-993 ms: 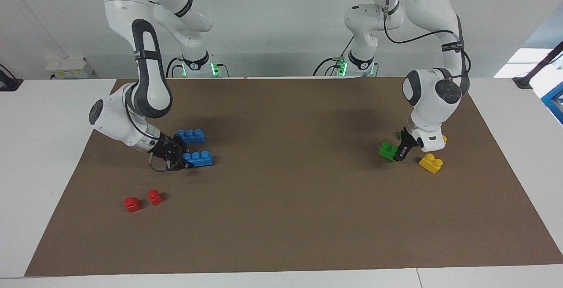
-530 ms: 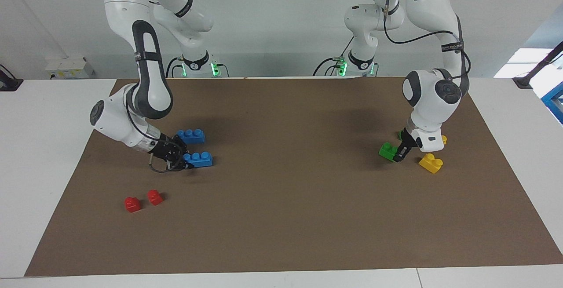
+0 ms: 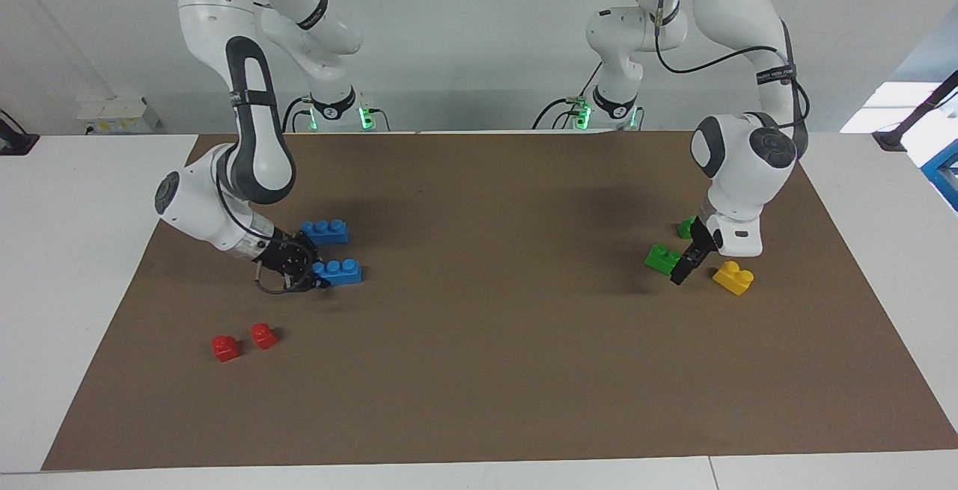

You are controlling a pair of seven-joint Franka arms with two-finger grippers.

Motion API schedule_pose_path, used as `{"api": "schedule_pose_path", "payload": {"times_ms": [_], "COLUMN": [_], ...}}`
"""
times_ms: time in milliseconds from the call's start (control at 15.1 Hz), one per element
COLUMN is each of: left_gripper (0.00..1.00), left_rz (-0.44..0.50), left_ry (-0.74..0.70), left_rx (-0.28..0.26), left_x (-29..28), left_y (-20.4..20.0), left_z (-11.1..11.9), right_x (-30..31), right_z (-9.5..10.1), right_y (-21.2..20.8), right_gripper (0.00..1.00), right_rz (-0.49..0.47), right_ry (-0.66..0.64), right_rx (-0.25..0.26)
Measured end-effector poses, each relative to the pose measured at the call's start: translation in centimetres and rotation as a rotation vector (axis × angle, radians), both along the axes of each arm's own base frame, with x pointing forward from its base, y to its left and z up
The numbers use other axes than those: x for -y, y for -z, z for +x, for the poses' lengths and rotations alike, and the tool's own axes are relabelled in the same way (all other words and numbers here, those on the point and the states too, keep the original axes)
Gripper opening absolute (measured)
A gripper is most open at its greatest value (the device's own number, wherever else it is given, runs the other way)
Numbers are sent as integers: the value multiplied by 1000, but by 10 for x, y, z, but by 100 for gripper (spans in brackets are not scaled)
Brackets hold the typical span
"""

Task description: Remove green block with left arm and hold with right

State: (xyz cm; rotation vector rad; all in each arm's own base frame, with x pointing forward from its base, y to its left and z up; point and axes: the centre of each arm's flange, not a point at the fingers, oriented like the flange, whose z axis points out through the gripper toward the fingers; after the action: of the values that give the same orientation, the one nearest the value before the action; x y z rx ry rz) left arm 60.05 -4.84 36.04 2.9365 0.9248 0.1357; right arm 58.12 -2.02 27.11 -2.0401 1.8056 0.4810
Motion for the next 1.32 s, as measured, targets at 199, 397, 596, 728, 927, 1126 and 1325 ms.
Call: {"api": "schedule_pose_path", "payload": {"times_ms": [199,397,596,728,927,1126,1325], "left_gripper": [100,100,100,100,100,100,100], "left_rz": [-4,-4,-6,-11,-16,-18,-12], "left_ry": [54,61,65,78,95,98,99], "left_rx": [36,40,67,92,120,131,89], "left_x": [29,33,34,42,52,54,51], "left_y": [-20,-42,-72,-89,-105,-113,-134], "left_z": [3,5,7,7,8,10,11], "right_x": [0,-1,-3,-4,-9,-15,-23], "right_z": [0,2,7,7,3,-4,-9], "right_y": [1,-4,-22,-39,-70,-110,-148], "right_gripper": [40,59,70,89,100,100,100], "right_rz": [0,4,15,20,28,24,-13], "right_ry": [-4,-8,-19,-23,-28,-53,-115], "right_rx": [0,5,12,16,18,48,77]}}
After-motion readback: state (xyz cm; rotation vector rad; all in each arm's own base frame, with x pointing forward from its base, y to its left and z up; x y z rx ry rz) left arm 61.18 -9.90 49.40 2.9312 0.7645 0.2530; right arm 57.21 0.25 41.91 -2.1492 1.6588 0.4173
